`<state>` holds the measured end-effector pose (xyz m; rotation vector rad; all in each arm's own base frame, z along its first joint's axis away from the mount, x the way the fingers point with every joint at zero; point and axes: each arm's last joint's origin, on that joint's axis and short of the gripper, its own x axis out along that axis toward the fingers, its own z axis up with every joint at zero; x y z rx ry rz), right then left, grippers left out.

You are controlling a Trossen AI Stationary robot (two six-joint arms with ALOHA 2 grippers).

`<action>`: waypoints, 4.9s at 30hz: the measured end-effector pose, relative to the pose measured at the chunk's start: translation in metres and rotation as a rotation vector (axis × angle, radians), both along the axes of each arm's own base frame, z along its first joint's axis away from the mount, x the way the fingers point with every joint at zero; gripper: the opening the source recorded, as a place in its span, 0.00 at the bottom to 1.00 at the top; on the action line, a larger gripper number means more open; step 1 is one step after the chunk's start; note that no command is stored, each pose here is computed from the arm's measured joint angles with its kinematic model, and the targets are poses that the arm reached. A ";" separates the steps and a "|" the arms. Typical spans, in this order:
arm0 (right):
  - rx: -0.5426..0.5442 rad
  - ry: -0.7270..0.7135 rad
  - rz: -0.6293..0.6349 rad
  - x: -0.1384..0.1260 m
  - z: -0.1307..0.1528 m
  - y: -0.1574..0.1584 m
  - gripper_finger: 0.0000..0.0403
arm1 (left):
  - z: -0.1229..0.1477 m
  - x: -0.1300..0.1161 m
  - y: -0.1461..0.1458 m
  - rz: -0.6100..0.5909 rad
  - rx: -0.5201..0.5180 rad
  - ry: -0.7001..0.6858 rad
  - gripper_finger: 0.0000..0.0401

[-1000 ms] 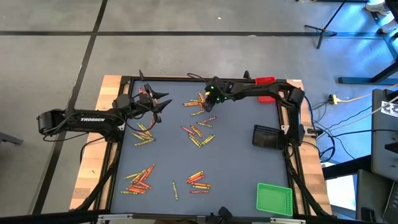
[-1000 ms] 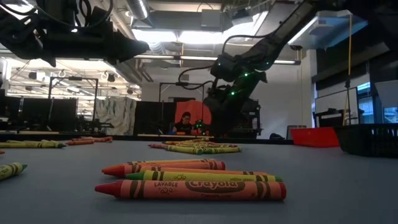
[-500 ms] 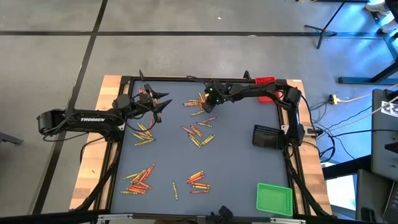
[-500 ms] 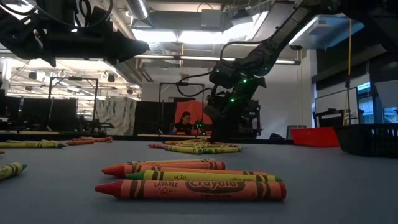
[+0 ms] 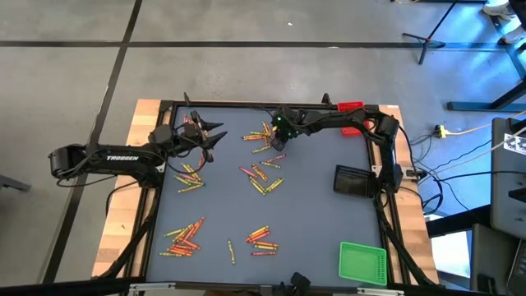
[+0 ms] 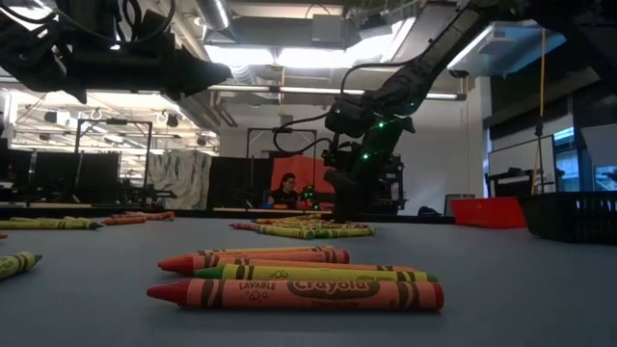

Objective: Sort crayons
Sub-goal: Put the orange crayon into the red basket

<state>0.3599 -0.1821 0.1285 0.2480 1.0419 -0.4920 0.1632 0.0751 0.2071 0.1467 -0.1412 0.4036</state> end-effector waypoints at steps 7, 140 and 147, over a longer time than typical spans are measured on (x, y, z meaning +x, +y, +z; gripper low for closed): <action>-0.032 0.027 0.079 0.000 0.000 0.000 0.03 | 0.000 0.000 0.000 0.000 0.000 0.000 0.36; -0.482 -0.675 0.362 -0.075 0.086 0.104 0.29 | -0.065 0.141 0.103 -0.071 -0.392 1.116 0.36; -0.512 -0.658 0.386 -0.074 0.084 0.104 0.29 | -0.066 0.138 0.106 -0.090 -0.356 1.138 0.36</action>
